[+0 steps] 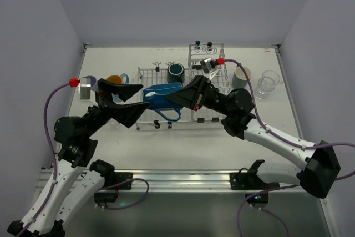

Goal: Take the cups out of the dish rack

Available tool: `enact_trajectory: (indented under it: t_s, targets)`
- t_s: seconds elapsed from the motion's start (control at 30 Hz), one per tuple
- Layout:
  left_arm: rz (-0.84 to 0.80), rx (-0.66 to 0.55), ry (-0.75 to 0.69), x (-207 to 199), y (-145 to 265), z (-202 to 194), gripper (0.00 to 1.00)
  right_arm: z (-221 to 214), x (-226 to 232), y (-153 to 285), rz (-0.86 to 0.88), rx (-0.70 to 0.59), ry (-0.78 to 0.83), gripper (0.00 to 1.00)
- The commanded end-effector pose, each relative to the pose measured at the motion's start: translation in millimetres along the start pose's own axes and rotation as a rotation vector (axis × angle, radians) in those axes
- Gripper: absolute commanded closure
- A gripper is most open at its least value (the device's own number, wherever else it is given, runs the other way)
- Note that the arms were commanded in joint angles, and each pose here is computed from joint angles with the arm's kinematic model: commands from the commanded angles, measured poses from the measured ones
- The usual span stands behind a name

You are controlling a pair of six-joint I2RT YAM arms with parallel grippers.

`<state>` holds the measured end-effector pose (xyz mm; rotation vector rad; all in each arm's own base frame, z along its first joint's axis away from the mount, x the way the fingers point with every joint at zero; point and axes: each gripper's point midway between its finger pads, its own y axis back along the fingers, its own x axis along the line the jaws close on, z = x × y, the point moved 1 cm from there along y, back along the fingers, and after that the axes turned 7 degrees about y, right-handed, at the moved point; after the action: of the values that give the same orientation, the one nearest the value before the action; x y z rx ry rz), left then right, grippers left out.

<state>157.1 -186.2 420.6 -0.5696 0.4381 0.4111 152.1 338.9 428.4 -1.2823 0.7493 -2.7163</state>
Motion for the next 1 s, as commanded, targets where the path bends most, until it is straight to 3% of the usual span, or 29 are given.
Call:
enact_trajectory:
  t_s: [0.0,0.23,0.37,0.43,0.47,0.53,0.57,0.67,0.7,0.87,0.97]
  targets:
    - [0.058,-0.034,-0.110,-7,5,21,0.00,28,39,9,0.084,-0.112,0.143,1.00]
    - [0.104,-0.056,-0.159,-10,11,31,0.00,32,33,20,0.036,-0.121,0.172,1.00]
    - [0.188,-0.048,-0.189,2,16,32,0.00,47,15,42,-0.130,-0.136,0.225,1.00]
    - [0.323,-0.010,-0.205,26,24,27,0.00,65,17,56,-0.245,-0.157,0.352,1.00]
    - [0.370,0.007,-0.212,35,27,25,0.00,74,1,80,-0.425,-0.174,0.362,1.00]
    - [0.497,0.042,-0.241,60,40,17,0.00,98,6,103,-0.584,-0.193,0.544,1.00]
    - [0.528,0.051,-0.254,67,45,15,0.00,104,-8,129,-0.739,-0.188,0.559,1.00]
    - [0.632,0.087,-0.299,90,65,2,0.00,124,-12,172,-0.997,-0.158,0.668,1.00]
    - [0.670,0.104,-0.317,99,73,-3,0.00,139,-16,194,-1.134,-0.201,0.726,1.00]
    - [0.736,0.136,-0.348,118,91,-19,0.00,169,-36,274,-1.572,-0.274,0.771,1.00]
    - [0.745,0.156,-0.349,128,96,-31,0.00,172,-77,297,-1.685,-0.187,0.698,1.00]
